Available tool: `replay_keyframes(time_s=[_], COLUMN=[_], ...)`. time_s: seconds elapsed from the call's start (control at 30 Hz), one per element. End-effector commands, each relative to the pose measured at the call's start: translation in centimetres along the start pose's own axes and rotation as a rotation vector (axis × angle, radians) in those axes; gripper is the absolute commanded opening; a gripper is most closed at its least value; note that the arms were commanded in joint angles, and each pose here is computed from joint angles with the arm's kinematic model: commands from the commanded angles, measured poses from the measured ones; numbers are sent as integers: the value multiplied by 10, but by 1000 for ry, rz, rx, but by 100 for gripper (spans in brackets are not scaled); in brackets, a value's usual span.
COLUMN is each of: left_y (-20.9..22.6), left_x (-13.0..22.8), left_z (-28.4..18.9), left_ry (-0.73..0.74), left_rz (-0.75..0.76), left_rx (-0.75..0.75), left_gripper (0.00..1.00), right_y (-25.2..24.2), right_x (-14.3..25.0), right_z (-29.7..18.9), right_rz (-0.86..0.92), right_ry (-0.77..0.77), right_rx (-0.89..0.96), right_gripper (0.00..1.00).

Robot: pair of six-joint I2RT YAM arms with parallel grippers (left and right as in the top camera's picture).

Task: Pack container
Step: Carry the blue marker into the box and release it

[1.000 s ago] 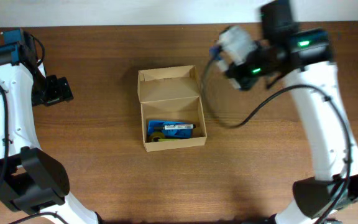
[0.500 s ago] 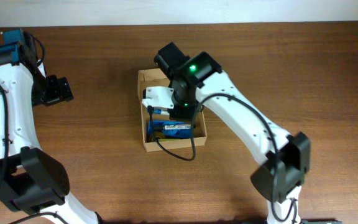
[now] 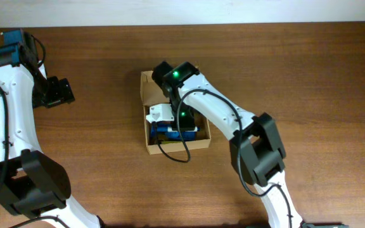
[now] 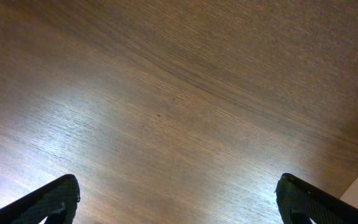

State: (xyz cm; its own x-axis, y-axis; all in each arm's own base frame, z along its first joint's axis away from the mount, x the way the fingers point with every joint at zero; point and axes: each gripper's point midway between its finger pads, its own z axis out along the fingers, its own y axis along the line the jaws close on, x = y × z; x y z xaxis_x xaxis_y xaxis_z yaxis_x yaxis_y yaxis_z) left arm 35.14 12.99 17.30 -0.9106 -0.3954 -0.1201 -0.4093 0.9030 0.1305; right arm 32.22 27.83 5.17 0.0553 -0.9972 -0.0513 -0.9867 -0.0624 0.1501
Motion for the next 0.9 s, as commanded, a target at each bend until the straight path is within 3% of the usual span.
replay_keyframes(time_s=[0.0,0.4,0.53,0.63,0.67,0.7,0.8,0.87], left_y=[1,1,1,1,1,1,1,1], left_x=[1,1,1,1,1,1,1,1], left_z=[-4,-4,-4,-4,-4,-4,-4,-4], left_ry=[-9,-9,-9,-9,-9,-9,-9,-9], left_rz=[13,13,12,13,13,13,13,12], left_rx=[3,3,3,3,3,3,3,3], left_gripper=[100,100,100,100,100,100,100,100], right_y=[-2,-5,-2,-2,-2,-3,-10,-9], right_x=[2,0,-9,-12,-12,-11,-2,0], right_z=[18,29,11,-15,-25,-36,-70,-91], right_rz=[-7,78,90,85,89,109,173,186], right_ry=[21,23,-34,-68,-77,-80,-66,-88], right_rx=[-30,-42,-28,25,49,79,202,252], right_gripper=[4,6,37,45,53,56,53,58])
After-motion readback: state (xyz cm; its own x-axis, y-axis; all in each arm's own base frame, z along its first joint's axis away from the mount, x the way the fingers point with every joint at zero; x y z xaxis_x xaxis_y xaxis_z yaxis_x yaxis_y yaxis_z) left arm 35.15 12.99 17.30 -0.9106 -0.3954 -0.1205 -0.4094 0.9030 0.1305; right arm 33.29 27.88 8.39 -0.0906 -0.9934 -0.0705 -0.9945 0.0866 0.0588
